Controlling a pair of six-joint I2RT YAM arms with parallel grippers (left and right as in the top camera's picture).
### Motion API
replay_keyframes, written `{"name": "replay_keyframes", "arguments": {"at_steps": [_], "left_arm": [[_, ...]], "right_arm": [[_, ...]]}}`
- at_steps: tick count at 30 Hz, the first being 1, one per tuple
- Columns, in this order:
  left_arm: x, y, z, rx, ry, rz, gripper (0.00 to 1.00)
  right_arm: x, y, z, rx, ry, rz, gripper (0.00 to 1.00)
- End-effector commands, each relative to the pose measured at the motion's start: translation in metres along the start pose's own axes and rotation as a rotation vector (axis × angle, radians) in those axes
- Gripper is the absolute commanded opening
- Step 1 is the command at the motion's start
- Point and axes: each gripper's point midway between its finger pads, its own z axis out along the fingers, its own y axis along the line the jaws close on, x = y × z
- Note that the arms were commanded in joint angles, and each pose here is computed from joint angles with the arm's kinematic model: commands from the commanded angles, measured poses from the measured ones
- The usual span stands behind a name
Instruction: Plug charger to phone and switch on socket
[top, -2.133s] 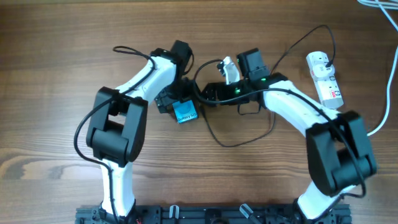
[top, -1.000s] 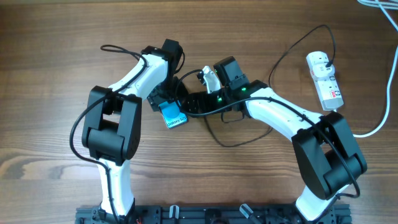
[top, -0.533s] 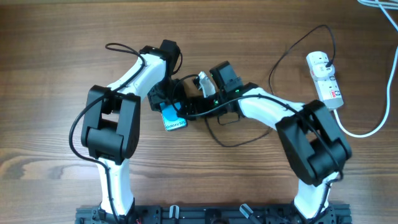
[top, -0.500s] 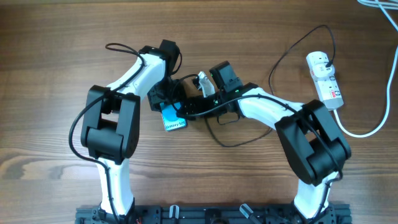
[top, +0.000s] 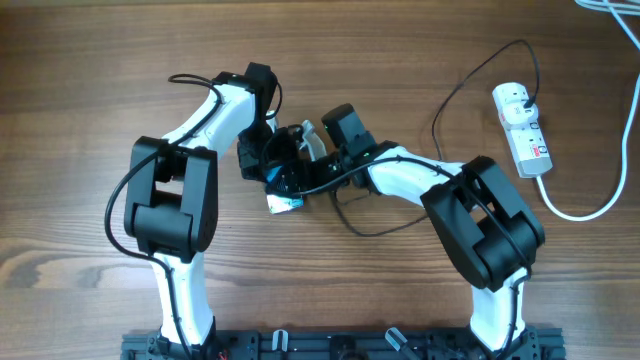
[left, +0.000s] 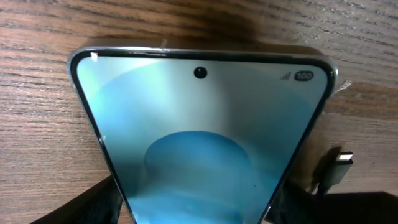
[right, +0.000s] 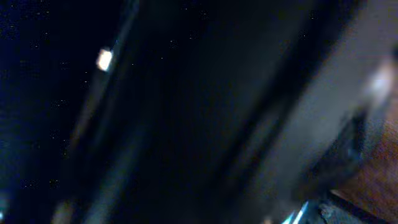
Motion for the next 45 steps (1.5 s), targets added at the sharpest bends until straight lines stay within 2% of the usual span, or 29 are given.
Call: {"name": "replay_keyframes", "arguments": {"at_steps": [1,5,10,17,21,23,26,30,33,40,45], "left_arm": [[0.017,0.0,0.036,0.017,0.117,0.01,0.73],[0.02,-0.005,0.036,0.049,0.131,0.008,0.73],[0.02,-0.005,0.036,0.049,0.13,0.004,0.78],[0.019,-0.006,0.036,0.051,0.126,0.005,0.95],[0.018,-0.006,0.036,0.051,0.124,0.006,0.99],[0.018,-0.006,0.036,0.052,0.124,0.007,0.97],[0.017,-0.006,0.036,0.053,0.121,0.008,0.88],[0.018,-0.017,0.035,0.113,0.132,0.012,0.87],[0.021,-0.027,0.033,0.173,0.15,0.038,0.87],[0.022,-0.027,0.033,0.176,0.152,0.037,0.89],[0.022,-0.027,0.033,0.175,0.152,0.037,0.99]], "right_arm": [[0.023,-0.027,0.027,0.046,0.046,0.084,0.98],[0.025,-0.03,0.03,0.048,0.05,0.102,0.9],[0.03,-0.037,0.033,0.056,0.063,0.155,0.71],[0.032,-0.038,0.033,0.06,0.069,0.162,0.61],[0.032,-0.038,0.033,0.06,0.068,0.161,0.52],[0.032,-0.038,0.033,0.06,0.068,0.161,0.51],[0.031,-0.039,0.034,0.061,0.063,0.156,0.58],[0.029,-0.04,0.036,0.057,0.056,0.178,0.56],[0.027,-0.038,0.036,0.049,0.05,0.168,0.48],[0.019,-0.035,0.037,0.034,0.023,0.139,0.2],[0.019,-0.035,0.037,0.034,0.023,0.139,0.06]]}}
